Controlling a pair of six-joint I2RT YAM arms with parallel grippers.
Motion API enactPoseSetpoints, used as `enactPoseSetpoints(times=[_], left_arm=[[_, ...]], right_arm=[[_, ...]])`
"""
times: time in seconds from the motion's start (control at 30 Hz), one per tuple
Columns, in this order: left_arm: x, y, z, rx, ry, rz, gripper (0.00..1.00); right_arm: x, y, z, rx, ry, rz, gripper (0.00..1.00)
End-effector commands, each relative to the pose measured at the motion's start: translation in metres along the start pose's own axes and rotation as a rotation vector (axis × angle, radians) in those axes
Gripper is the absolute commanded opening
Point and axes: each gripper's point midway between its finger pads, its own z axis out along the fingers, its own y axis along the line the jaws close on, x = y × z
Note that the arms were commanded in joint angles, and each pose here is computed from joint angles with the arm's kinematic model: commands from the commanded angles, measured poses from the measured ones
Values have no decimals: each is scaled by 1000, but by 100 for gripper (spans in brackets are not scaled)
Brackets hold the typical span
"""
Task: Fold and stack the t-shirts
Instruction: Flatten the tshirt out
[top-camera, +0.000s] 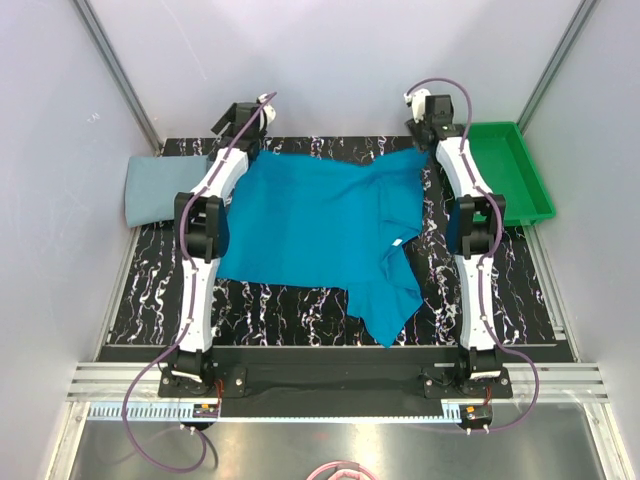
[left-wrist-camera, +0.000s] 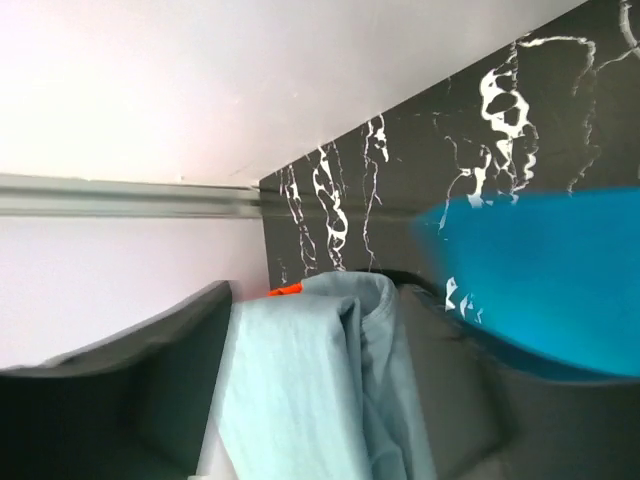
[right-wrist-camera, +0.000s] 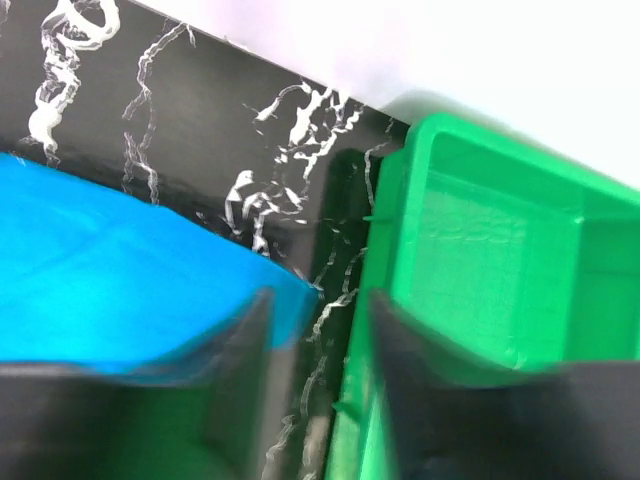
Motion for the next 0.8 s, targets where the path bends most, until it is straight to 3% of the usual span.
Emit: enactPoseSetpoints(times=[0.0,0.03,0.1,0.17,0.2,0.27,0.47,0.53,0.6,0.67,0.77], left_arm=[[-9,25,-2,-140,-9,-45,81],[-7,27,-5,-150,4,-58,88],[-11,42,-26,-157,19,-146,92],[-25,67,-62,-146,-15,-266,93],[-19,55,-71,-85,-4,-253,93],[-39,72,-119,-23,-96,-319,93],[-2,-24,-222,477,-29,-243,94],[24,-63,-246,640,58,-210,95],[46,-88,-267,771,156,-210,95],[65,-109,-280,862,260,-225,95],[90,-126,-290,908,342,-222,93]], right_arm=[[-19,-10,7,116,-59,-19,74],[-20,-14,5,142,-61,-5,87],[-39,-26,-16,171,-105,57,100],[-55,-38,-49,183,-129,92,100],[-59,-41,-62,178,-136,106,100],[-62,-32,-97,85,-129,132,100],[-21,41,-171,-327,15,165,100],[-15,80,-198,-556,47,214,100],[5,114,-233,-762,161,278,100],[18,148,-264,-958,224,347,99],[48,176,-285,-1065,342,358,95]])
